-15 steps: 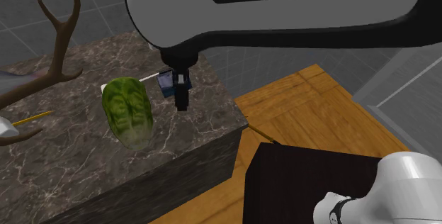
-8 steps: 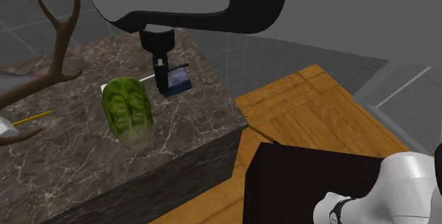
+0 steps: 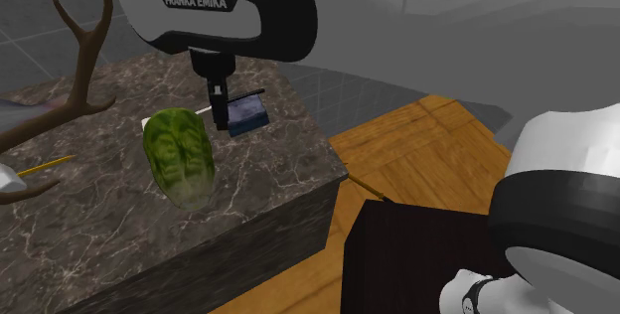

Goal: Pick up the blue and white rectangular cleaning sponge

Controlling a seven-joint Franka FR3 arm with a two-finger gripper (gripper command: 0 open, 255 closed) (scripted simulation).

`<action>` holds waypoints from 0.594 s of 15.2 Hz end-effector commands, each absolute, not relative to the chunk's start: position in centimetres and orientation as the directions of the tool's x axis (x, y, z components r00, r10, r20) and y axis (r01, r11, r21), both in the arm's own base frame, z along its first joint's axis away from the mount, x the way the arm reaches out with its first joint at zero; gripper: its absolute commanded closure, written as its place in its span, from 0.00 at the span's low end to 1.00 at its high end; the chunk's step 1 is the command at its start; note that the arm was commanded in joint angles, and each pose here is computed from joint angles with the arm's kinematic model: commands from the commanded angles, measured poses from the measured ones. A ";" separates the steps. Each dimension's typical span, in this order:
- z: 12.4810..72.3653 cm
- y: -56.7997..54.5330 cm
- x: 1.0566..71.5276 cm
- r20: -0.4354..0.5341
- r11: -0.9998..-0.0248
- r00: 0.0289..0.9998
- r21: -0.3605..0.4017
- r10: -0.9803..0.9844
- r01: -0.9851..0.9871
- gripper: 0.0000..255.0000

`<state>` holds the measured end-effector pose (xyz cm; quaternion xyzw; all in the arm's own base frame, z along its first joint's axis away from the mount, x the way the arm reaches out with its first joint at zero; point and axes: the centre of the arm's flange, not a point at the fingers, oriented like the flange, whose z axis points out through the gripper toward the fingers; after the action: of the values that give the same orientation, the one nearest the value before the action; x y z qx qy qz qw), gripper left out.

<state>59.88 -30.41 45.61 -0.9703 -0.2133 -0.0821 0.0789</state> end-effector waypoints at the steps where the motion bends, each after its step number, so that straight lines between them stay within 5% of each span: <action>1: 44.4 -30.5 59.9 0.193 -0.896 0.895 -0.118 0.401 0.427 0.00; 4: 43.6 -30.5 59.9 0.193 -0.896 0.895 -0.118 0.401 0.427 0.00; 5: 43.7 -30.5 60.0 0.193 -0.896 0.895 -0.118 0.401 0.427 1.00; 9: 43.7 -30.5 59.9 0.193 -0.896 0.895 -0.118 0.401 0.427 1.00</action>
<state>59.95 -30.52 43.72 -0.9702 -0.2137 -0.0826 0.0787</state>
